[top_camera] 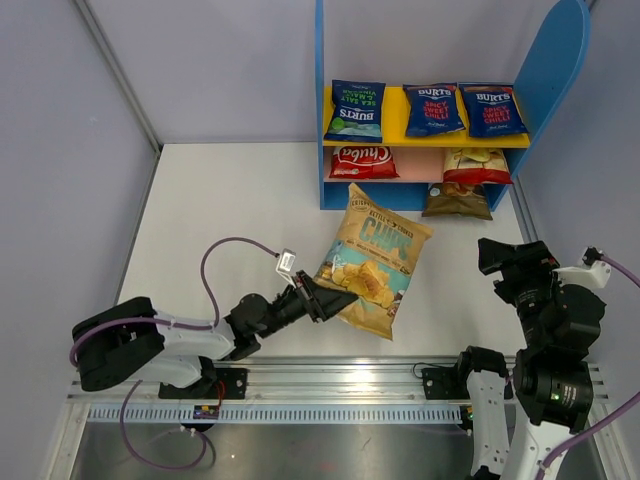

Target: Place and organize the chips bags onto the shelf

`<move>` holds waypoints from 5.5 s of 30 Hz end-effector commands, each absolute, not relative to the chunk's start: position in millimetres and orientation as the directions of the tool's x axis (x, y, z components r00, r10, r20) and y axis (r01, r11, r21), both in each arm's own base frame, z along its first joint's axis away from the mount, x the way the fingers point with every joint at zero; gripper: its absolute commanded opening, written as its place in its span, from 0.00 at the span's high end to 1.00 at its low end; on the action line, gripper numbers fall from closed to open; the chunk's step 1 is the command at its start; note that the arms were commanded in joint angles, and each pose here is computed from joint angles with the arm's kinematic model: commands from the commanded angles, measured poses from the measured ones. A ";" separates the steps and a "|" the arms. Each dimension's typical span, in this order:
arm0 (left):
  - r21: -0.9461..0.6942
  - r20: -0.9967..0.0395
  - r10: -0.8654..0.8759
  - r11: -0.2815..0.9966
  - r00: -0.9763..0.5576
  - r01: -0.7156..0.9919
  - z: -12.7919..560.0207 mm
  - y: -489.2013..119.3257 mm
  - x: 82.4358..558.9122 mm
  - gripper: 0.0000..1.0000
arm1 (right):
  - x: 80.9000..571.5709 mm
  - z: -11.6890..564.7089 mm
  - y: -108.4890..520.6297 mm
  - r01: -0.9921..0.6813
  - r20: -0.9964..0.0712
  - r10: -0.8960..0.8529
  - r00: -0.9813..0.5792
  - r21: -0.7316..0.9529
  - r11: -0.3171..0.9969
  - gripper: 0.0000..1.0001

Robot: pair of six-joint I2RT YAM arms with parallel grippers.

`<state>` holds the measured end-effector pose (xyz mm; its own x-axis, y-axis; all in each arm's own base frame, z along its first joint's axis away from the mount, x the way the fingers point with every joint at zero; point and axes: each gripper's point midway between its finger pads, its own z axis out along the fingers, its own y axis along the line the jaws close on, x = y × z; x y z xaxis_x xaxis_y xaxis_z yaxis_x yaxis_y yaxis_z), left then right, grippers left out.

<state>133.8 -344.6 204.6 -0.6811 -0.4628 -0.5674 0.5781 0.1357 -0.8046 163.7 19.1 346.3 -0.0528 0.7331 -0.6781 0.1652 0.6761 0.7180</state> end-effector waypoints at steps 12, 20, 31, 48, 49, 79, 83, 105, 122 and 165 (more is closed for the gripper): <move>-0.899 -0.314 -0.618 -0.051 -0.721 0.436 213.2 -351.7 188.8 0.82 | 169.7 324.9 19.8 0.163 -0.713 0.694 -0.098 0.677 0.718 0.10; -0.919 -0.293 -0.635 -0.018 -0.715 0.393 191.4 -369.7 222.4 0.85 | 171.9 322.2 20.7 0.145 -0.724 0.683 -0.098 0.668 0.730 0.10; -0.926 -0.217 -0.721 -0.060 -0.658 0.372 198.0 -380.4 289.0 0.85 | 181.9 316.3 22.8 0.125 -0.729 0.674 -0.120 0.662 0.739 0.09; -0.904 -0.189 -0.801 -0.083 -0.568 0.418 212.7 -374.1 358.8 0.86 | 200.3 309.5 27.7 0.085 -0.729 0.665 -0.161 0.661 0.746 0.09; -0.901 -0.187 -0.809 -0.085 -0.558 0.424 215.7 -373.4 362.4 0.86 | 201.6 309.9 28.3 0.079 -0.727 0.667 -0.161 0.664 0.743 0.09; -0.958 -0.151 -0.906 0.035 -0.395 0.285 146.0 -362.6 470.8 0.57 | 204.0 309.4 70.8 -0.083 -0.639 0.709 -0.298 0.757 0.648 0.09; -0.963 -0.148 -0.913 0.046 -0.380 0.265 140.4 -362.4 478.0 0.60 | 202.6 307.8 73.9 -0.090 -0.634 0.709 -0.308 0.761 0.642 0.09; -0.953 -0.247 -0.917 0.172 -0.314 0.249 124.3 -371.4 520.0 0.64 | 180.7 318.7 103.9 -0.197 -0.605 0.683 -0.408 0.789 0.581 0.09; -0.945 -0.327 -0.880 0.299 -0.346 0.132 96.5 -363.8 510.3 0.25 | 170.0 330.2 112.4 -0.240 -0.594 0.680 -0.431 0.801 0.548 0.09; -0.776 -0.571 -0.743 0.628 -0.350 -0.067 109.3 -261.4 389.4 0.01 | 194.6 288.4 68.8 -0.095 -0.764 0.561 -0.320 0.615 0.783 0.06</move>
